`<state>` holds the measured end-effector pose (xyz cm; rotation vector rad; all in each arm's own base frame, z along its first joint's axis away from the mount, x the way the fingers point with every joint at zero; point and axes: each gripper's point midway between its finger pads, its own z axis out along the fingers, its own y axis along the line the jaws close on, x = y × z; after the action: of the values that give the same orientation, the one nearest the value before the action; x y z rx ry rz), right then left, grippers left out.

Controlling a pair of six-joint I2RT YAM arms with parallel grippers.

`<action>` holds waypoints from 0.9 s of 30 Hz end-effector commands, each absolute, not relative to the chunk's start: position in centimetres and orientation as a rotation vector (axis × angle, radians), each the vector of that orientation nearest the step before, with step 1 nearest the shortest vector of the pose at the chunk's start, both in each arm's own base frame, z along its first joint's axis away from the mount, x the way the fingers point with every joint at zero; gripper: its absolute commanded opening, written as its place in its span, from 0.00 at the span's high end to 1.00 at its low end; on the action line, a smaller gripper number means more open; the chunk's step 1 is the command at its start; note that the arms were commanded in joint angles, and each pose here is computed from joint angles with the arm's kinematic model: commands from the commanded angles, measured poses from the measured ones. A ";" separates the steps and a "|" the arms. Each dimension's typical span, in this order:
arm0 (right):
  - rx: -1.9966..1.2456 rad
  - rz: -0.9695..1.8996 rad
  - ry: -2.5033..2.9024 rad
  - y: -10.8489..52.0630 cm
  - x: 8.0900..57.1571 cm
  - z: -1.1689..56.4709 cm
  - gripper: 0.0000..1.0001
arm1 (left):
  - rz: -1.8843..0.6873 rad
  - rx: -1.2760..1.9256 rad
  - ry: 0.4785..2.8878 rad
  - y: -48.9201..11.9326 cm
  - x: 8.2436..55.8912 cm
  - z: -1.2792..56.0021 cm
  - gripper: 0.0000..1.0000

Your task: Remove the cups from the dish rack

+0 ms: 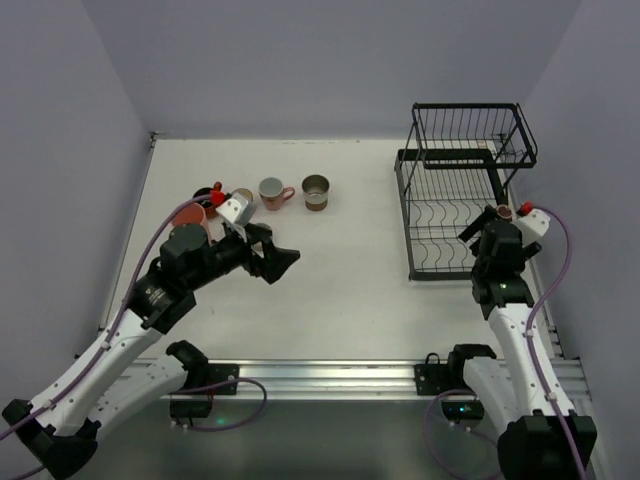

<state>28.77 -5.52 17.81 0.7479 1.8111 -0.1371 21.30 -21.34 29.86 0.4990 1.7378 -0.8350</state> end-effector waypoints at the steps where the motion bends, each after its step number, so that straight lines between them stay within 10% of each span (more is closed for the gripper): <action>1: 0.877 -0.315 1.708 -10.0 27.8 19.0 0.11 | -0.891 0.620 1.746 -22.1 19.3 27.6 0.00; 20: 0.882 -0.387 2.083 -13.8 31.3 11.2 0.11 | -0.835 0.700 1.645 -22.2 15.1 27.8 0.00; 27: 0.856 -0.362 2.110 -13.5 32.0 10.6 0.31 | -0.829 0.696 1.643 -22.1 15.1 27.9 0.00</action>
<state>30.34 -13.20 8.78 0.8885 2.1551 -0.3901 14.98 -22.34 27.85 0.6918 1.6538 -0.8518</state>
